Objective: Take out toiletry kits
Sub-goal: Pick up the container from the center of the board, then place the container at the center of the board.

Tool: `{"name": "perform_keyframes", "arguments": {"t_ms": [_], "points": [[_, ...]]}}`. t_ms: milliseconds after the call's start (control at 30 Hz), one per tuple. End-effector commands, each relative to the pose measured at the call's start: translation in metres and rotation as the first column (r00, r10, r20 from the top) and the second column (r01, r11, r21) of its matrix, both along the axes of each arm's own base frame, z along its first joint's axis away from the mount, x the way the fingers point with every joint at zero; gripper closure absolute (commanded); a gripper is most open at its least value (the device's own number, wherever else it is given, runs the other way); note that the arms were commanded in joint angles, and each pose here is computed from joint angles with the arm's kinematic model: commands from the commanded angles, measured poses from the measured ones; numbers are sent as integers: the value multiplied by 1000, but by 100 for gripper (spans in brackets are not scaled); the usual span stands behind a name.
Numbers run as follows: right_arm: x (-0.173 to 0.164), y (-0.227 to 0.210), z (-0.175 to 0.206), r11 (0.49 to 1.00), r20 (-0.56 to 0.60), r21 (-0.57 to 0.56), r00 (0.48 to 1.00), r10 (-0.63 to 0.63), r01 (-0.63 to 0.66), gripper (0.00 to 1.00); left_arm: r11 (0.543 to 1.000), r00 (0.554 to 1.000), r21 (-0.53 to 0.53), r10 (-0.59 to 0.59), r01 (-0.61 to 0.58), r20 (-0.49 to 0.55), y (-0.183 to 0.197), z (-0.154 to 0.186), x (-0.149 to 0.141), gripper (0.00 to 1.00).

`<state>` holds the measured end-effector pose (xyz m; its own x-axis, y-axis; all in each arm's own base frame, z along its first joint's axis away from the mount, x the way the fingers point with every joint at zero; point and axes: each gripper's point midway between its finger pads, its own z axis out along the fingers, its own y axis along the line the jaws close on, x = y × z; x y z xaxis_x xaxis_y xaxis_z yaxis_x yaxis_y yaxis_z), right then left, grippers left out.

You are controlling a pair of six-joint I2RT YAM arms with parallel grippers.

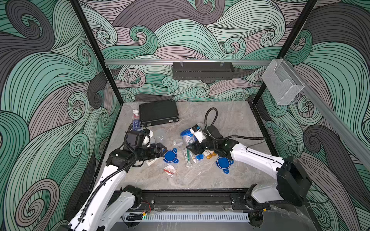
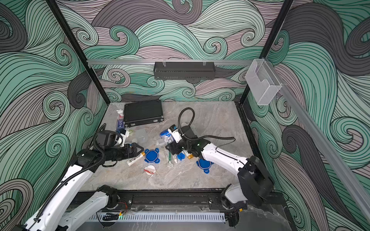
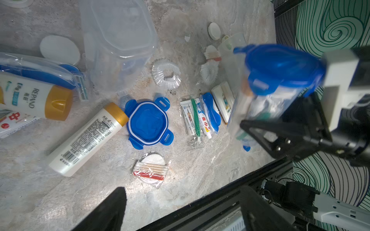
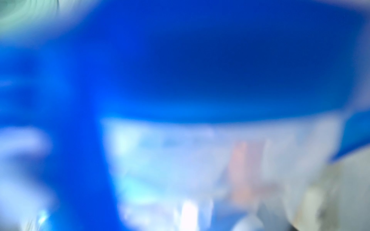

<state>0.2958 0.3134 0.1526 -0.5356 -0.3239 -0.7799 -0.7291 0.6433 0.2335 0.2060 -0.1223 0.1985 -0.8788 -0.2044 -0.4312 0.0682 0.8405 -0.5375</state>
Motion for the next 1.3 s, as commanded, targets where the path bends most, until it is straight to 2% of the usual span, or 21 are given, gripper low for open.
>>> {"name": "perform_keyframes", "arguments": {"t_ms": [0,167,367,533,633,733,833,900,933,967,1100,1267], "points": [[50,33,48,978,178,204,984,4,-41,42,1000,1000,9,10,-10,8,4,-1,-1,11],[112,43,29,976,224,215,971,-77,28,42,1000,1000,1,9,-9,18,3,0,-2,11],[132,56,0,972,275,233,958,-83,18,41,1000,1000,-7,19,-19,8,2,-2,4,10],[127,60,-31,973,301,230,953,-45,-27,39,999,999,-44,-4,7,54,-10,19,28,9],[120,58,-28,965,346,255,938,-30,-63,38,999,992,-14,-38,40,124,-16,44,58,3],[105,65,-23,951,407,262,912,43,-162,37,994,981,44,-109,103,158,-26,60,95,2],[98,64,-19,941,462,270,885,60,-205,35,981,978,94,-179,169,104,-34,59,130,1],[94,64,-17,932,478,274,874,82,-238,34,957,958,57,-285,283,37,-50,55,145,1],[89,66,-17,926,487,269,867,107,-265,34,946,946,41,-322,320,36,-57,53,152,1],[86,68,-17,920,498,263,858,128,-290,34,934,932,26,-358,357,52,-64,48,159,1],[80,67,-18,911,522,245,837,163,-330,32,883,875,117,-467,455,127,-68,36,176,1],[77,65,-18,899,528,247,828,188,-362,31,834,829,211,-541,509,141,-65,15,186,1]]}}
